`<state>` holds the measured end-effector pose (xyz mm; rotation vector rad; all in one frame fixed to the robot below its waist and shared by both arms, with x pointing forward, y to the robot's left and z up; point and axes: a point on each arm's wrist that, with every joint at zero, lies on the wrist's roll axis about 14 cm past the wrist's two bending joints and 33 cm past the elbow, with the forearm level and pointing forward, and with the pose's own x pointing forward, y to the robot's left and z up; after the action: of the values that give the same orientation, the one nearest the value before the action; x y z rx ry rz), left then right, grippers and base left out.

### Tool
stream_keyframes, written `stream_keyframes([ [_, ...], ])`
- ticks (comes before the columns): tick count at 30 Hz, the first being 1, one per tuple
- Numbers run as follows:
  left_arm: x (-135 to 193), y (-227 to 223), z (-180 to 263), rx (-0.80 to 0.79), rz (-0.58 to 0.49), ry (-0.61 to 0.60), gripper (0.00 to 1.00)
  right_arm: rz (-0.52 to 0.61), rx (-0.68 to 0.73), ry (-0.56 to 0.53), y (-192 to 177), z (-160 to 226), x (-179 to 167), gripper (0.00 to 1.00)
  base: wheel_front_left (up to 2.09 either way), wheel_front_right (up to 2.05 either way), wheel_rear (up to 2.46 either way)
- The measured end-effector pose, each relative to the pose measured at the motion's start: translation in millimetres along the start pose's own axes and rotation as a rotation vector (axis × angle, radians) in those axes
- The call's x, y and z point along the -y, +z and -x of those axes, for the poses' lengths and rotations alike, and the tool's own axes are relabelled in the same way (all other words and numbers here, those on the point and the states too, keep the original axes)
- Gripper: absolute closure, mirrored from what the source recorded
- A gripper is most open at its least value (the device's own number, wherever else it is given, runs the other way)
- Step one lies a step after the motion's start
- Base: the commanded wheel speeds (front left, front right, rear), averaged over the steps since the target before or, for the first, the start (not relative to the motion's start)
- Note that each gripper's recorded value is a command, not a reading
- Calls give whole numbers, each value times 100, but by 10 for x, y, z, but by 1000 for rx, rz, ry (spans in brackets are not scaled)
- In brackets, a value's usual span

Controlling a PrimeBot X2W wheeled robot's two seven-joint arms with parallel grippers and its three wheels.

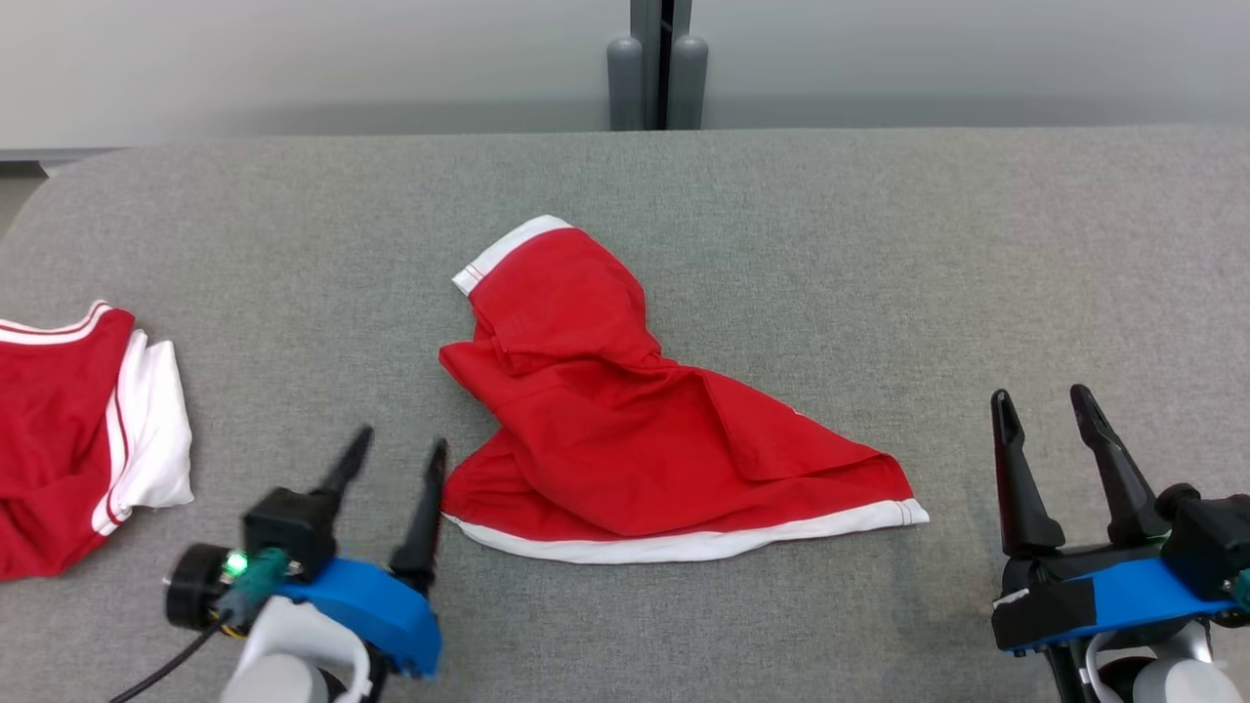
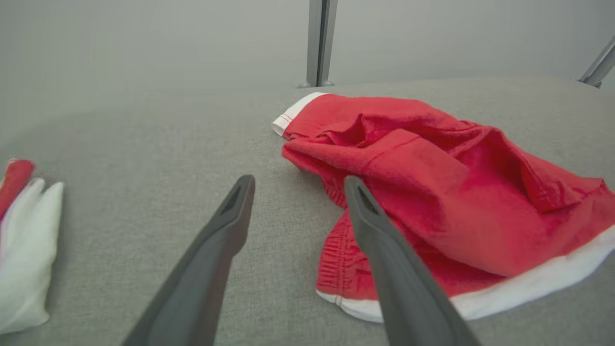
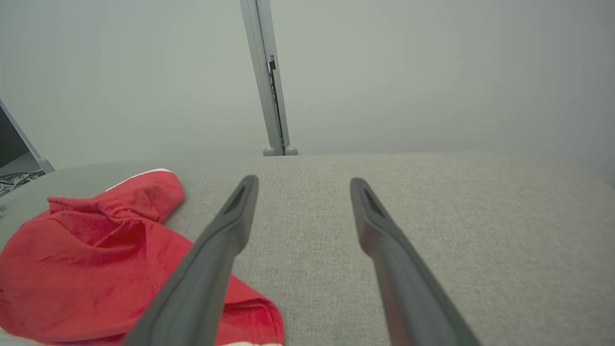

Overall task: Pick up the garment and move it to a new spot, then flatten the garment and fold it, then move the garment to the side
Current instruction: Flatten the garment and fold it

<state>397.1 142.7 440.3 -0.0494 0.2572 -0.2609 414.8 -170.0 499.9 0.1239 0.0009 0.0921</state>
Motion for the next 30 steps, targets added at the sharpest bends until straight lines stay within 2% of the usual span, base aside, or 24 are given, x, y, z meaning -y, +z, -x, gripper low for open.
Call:
stream_keyframes([
  [5,241,-553,42,-210,39,-96,0,-10,-42,-6,-156,-5,19,0,0,0,0],
  [9,225,-836,85,-323,74,-93,0,-12,-63,-13,-239,-8,43,0,0,0,0],
  [12,215,-888,50,-345,91,-93,0,-14,-87,-21,-321,-7,70,0,0,0,0],
  [13,213,-885,26,-343,94,-93,13,-15,-96,-24,-352,-9,80,0,0,0,0],
  [14,216,-883,8,-341,98,-97,57,-14,-108,-26,-392,-6,86,0,0,0,0],
  [15,214,-886,-7,-340,102,-97,74,-11,-123,-28,-436,1,95,0,0,0,0],
  [16,219,-891,-20,-342,105,-100,100,-12,-140,-31,-486,11,104,0,0,0,0],
  [22,240,-915,-80,-342,108,-114,100,-19,-272,-20,-883,116,56,0,0,0,0],
  [30,228,-920,-109,-330,102,-112,100,-83,-404,73,-1314,216,-307,0,0,0,0],
])
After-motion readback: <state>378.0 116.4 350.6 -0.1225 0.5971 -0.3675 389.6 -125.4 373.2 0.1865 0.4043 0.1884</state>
